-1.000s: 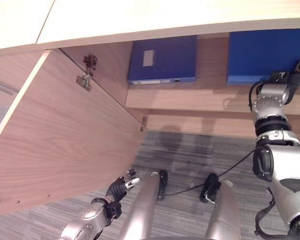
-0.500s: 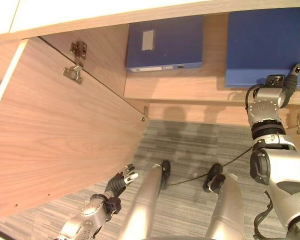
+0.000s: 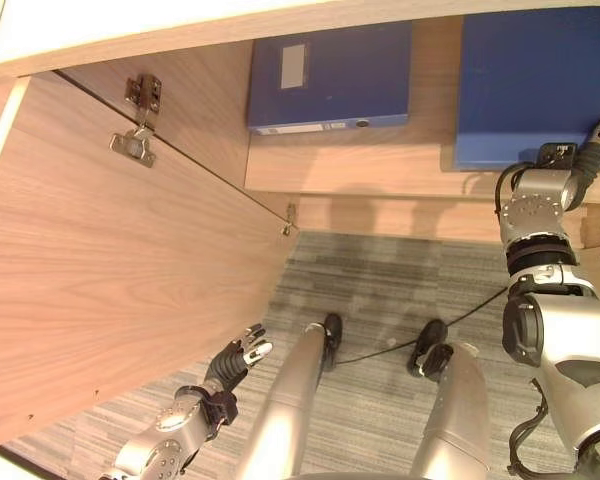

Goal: Put the empty folder in the office cabinet

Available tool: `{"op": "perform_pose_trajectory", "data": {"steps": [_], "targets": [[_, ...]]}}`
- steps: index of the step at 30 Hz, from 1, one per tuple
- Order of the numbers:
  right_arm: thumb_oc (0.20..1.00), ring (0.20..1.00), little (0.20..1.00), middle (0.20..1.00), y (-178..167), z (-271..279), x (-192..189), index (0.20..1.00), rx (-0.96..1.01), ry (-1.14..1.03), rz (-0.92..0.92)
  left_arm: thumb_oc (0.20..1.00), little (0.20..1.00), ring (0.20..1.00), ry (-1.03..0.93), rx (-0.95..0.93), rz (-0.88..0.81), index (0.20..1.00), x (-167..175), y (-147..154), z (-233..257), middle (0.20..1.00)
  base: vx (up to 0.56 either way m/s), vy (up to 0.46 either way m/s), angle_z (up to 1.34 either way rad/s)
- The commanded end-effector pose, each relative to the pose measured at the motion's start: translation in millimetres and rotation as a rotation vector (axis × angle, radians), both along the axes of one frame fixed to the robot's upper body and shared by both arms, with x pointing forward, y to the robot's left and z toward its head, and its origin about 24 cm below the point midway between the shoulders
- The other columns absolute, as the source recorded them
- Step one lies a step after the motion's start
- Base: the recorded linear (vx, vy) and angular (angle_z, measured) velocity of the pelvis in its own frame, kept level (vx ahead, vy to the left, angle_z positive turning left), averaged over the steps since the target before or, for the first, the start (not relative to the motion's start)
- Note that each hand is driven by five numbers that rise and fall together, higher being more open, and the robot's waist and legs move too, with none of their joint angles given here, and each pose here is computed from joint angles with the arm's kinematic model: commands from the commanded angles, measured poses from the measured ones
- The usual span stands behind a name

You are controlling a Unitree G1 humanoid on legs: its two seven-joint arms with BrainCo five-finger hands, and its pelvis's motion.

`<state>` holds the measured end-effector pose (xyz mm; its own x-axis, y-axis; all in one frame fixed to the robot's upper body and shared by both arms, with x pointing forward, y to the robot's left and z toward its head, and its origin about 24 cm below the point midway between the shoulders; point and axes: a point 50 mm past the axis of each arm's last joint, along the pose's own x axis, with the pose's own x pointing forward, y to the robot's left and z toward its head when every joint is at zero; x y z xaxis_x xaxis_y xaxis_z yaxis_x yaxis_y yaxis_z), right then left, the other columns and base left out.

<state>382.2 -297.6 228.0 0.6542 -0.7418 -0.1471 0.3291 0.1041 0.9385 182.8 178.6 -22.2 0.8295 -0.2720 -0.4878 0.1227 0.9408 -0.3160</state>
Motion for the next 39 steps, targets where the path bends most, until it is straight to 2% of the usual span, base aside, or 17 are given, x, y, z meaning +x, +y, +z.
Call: {"op": "perform_pose_trajectory", "data": {"steps": [1, 2, 3, 16, 24, 27, 31, 32, 36, 37, 39], "targets": [[0.2, 0.2, 0.2, 0.2, -1.4, 77.5, -9.1, 0.2, -0.19, -0.211, -0.021, 1.0, 1.0, 1.0, -0.032, 0.025, -0.025, 1.0, -6.0, 8.2, 11.9, 1.0, 0.0, 0.0, 0.0], [0.583, 0.583, 0.583, 0.583, -3.8, 73.8, -3.5, 0.583, -0.218, -0.147, 0.014, 1.0, 1.0, 1.0, -0.029, 0.03, -0.025, 1.0, -6.8, 10.5, 11.9, 1.0, 0.0, 0.0, 0.0], [1.0, 1.0, 1.0, 1.0, -4.2, 74.3, -3.4, 1.0, -0.219, -0.147, 0.016, 1.0, 1.0, 1.0, -0.029, 0.029, -0.025, 1.0, -6.8, 10.4, 12.0, 1.0, 0.0, 0.0, 0.0], [1.0, 1.0, 1.0, 1.0, -15.5, 71.1, 6.3, 1.0, -0.332, -0.009, 0.148, 1.0, 1.0, 1.0, 0.029, 0.074, 0.003, 1.0, -17.0, 30.6, 6.2, 1.0, 0.0, -0.017, 0.02], [1.0, 1.0, 1.0, 1.0, -2.0, 58.6, 16.0, 1.0, -0.401, 0.051, 0.252, 1.0, 1.0, 1.0, 0.041, 0.089, -0.001, 1.0, -17.9, 36.1, 4.6, 1.0, 0.0, 0.0, 0.0], [1.0, 1.0, 1.0, 1.0, -1.7, 44.7, 19.9, 1.0, -0.738, 0.404, 0.358, 1.0, 1.0, 1.0, 0.039, 0.113, -0.03, 1.0, -20.4, 42.4, 6.6, 1.0, 0.0, 0.0, 0.0], [1.0, 1.0, 1.0, 1.0, -11.1, 44.6, 15.8, 1.0, -1.057, 0.692, 0.398, 1.0, 1.0, 1.0, 0.042, 0.154, -0.065, 1.0, -23.6, 50.2, 9.4, 1.0, 0.0, 0.0, 0.0], [1.0, 1.0, 1.0, 1.0, -11.0, 44.9, 15.8, 1.0, -1.058, 0.691, 0.399, 1.0, 1.0, 1.0, 0.042, 0.154, -0.065, 1.0, -23.6, 50.2, 9.4, 1.0, 0.0, 0.0, 0.0], [1.0, 1.0, 1.0, 1.0, -12.1, 52.4, 14.6, 1.0, -1.349, 0.893, 0.417, 1.0, 1.0, 1.0, 0.067, 0.203, -0.118, 1.0, -28.7, 60.2, 10.2, 1.0, 0.0, 0.0, 0.0], [1.0, 1.0, 1.0, 1.0, -12.0, 53.2, 14.6, 1.0, -1.352, 0.894, 0.417, 1.0, 1.0, 1.0, 0.066, 0.202, -0.118, 1.0, -28.7, 59.9, 10.1, 1.0, 0.0, 0.0, 0.0], [1.0, 1.0, 1.0, 1.0, -12.5, 59.9, 13.9, 1.0, -1.561, 1.035, 0.391, 1.0, 1.0, 1.0, 0.072, 0.207, -0.13, 1.0, -32.9, 63.2, 9.3, 1.0, 0.0, 0.0, 0.0]]}}
